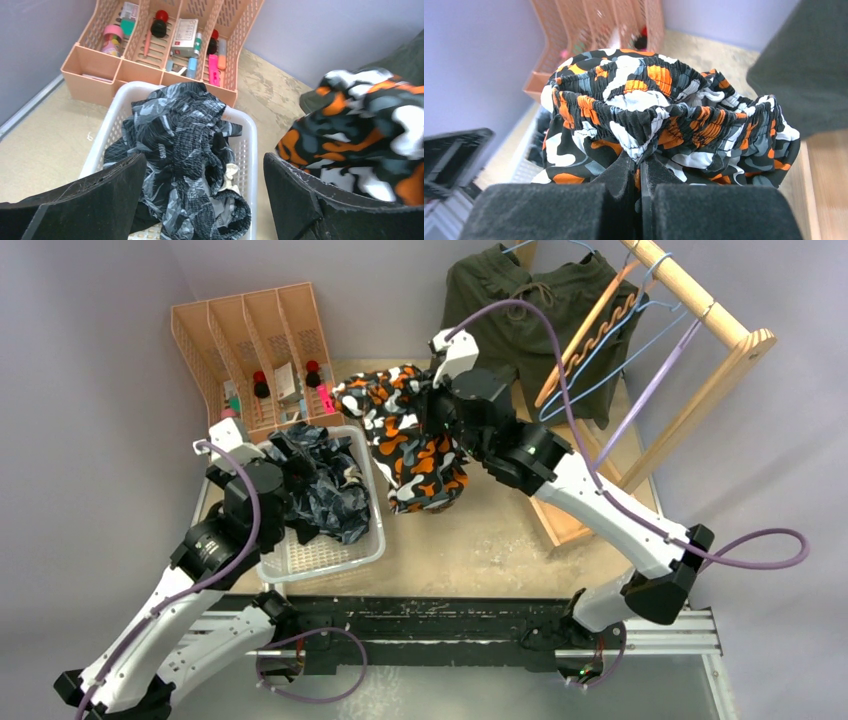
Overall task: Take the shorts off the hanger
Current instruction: Pick up the shorts at the center of the board, then place the shorts in the basket.
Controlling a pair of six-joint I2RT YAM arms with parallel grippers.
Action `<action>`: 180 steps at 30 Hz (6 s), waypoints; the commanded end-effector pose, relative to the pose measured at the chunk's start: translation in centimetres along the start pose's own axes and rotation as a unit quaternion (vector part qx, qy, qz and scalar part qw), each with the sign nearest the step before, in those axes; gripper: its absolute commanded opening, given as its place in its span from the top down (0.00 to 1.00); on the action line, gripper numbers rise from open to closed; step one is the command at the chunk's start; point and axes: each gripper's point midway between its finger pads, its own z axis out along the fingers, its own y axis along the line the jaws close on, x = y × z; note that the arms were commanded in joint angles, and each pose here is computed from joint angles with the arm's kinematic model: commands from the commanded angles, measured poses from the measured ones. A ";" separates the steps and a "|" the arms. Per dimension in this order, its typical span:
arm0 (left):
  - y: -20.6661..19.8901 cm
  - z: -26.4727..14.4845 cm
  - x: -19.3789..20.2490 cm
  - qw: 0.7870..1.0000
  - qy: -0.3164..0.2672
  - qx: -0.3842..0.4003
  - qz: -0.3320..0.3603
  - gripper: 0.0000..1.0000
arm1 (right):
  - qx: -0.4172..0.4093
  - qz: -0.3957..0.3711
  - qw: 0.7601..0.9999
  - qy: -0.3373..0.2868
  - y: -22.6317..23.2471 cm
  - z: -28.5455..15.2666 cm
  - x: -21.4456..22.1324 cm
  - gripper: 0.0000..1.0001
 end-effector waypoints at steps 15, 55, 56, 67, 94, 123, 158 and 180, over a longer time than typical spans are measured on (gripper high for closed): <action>8.1 -4.3 -7.1 0.978 -0.117 -0.124 -0.118 0.14 | -0.300 0.024 0.946 -0.122 13.1 -4.7 -13.1 1.00; 6.4 -3.8 -6.5 0.987 -0.088 -0.099 -0.086 0.14 | -0.178 -0.087 0.949 0.244 16.5 11.1 20.4 1.00; 6.4 -3.8 -6.5 0.988 -0.087 -0.099 -0.085 0.14 | -0.175 -0.088 0.951 0.241 16.5 11.3 20.2 1.00; 5.4 -3.3 -5.4 0.992 -0.064 -0.084 -0.069 0.16 | -0.183 -0.097 0.929 0.305 16.4 12.7 26.6 0.82; 4.6 -3.0 -5.7 0.992 -0.064 -0.075 -0.072 0.16 | -0.250 -0.061 0.946 0.199 14.5 -0.7 12.6 0.33; 4.8 -3.4 -6.0 0.992 -0.066 -0.070 -0.079 0.17 | -0.215 -0.031 0.969 0.117 19.6 6.0 13.4 1.00; 3.9 -2.8 -5.3 0.994 -0.056 -0.064 -0.073 0.17 | -0.204 -0.038 0.967 0.148 16.4 6.9 13.9 0.60; 2.9 -2.4 -5.0 0.995 -0.046 -0.054 -0.067 0.17 | -0.196 -0.090 0.937 0.275 17.3 4.2 27.4 0.68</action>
